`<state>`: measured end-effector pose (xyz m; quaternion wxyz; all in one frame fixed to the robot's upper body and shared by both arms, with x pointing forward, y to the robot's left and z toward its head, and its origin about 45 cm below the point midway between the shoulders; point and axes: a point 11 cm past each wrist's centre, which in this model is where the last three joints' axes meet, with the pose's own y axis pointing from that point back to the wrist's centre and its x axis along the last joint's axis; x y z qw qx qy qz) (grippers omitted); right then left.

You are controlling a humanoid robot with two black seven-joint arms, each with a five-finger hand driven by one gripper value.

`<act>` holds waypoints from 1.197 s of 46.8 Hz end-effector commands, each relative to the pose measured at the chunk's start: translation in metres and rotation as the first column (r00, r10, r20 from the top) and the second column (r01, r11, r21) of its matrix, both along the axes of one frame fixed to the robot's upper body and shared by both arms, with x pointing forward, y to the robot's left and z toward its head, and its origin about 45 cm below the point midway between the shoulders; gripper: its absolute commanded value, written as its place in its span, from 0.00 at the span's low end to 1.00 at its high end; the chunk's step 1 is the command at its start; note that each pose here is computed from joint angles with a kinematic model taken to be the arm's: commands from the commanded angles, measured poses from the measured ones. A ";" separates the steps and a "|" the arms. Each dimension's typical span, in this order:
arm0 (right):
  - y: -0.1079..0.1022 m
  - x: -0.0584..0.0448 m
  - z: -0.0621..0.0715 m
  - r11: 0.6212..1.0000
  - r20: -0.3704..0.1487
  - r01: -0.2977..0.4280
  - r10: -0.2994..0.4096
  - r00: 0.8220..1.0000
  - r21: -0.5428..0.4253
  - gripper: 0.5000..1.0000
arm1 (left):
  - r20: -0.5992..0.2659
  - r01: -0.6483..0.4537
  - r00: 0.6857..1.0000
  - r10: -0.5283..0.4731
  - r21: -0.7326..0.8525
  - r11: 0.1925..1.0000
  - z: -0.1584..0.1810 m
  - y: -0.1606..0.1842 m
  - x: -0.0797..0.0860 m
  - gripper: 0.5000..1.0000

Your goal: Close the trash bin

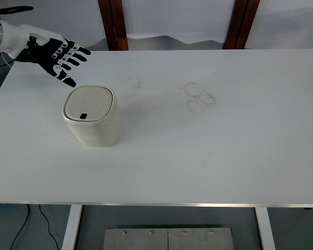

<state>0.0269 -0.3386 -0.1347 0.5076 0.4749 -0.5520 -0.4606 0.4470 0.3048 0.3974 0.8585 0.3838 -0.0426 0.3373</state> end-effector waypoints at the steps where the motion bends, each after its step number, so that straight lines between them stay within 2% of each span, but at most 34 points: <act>1: -0.001 0.000 0.000 1.000 0.000 0.000 0.000 1.000 -0.002 0.99 | 0.047 -0.054 0.997 0.058 -0.087 0.995 0.000 0.006 0.007 1.00; 10: -0.001 0.000 0.000 1.000 0.000 0.000 0.000 1.000 -0.002 0.99 | 0.157 -0.158 0.966 0.205 -0.268 0.950 -0.002 0.027 0.022 1.00; 11: 0.000 0.000 0.000 1.000 0.000 0.000 0.000 1.000 0.000 0.99 | 0.183 -0.195 0.945 0.271 -0.353 0.915 0.000 0.039 0.027 1.00; 12: 0.000 0.000 0.000 1.000 0.000 -0.001 0.001 1.000 0.000 0.99 | 0.184 -0.206 0.938 0.293 -0.382 0.901 0.000 0.043 0.028 1.00; 18: 0.000 0.000 0.000 1.000 0.000 0.000 0.000 1.000 0.000 0.99 | 0.130 -0.286 0.902 0.413 -0.536 0.794 -0.009 0.067 0.031 1.00; 27: -0.001 0.000 0.000 1.000 0.000 0.000 0.000 1.000 -0.002 0.99 | 0.058 -0.374 0.844 0.534 -0.651 0.661 -0.029 0.099 0.032 1.00; 37: 0.000 0.000 0.000 1.000 0.000 0.000 0.000 1.000 0.000 0.99 | 0.010 -0.412 0.767 0.641 -0.759 0.504 -0.054 0.138 0.020 1.00; 48: 0.000 0.000 0.000 1.000 0.000 0.000 0.000 1.000 0.000 0.99 | 0.016 -0.435 0.684 0.729 -0.794 0.425 -0.077 0.181 0.002 1.00; 56: 0.000 0.000 0.000 1.000 0.000 0.000 0.000 1.000 0.000 0.99 | -0.057 -0.473 0.642 0.764 -0.814 0.336 -0.099 0.202 -0.013 1.00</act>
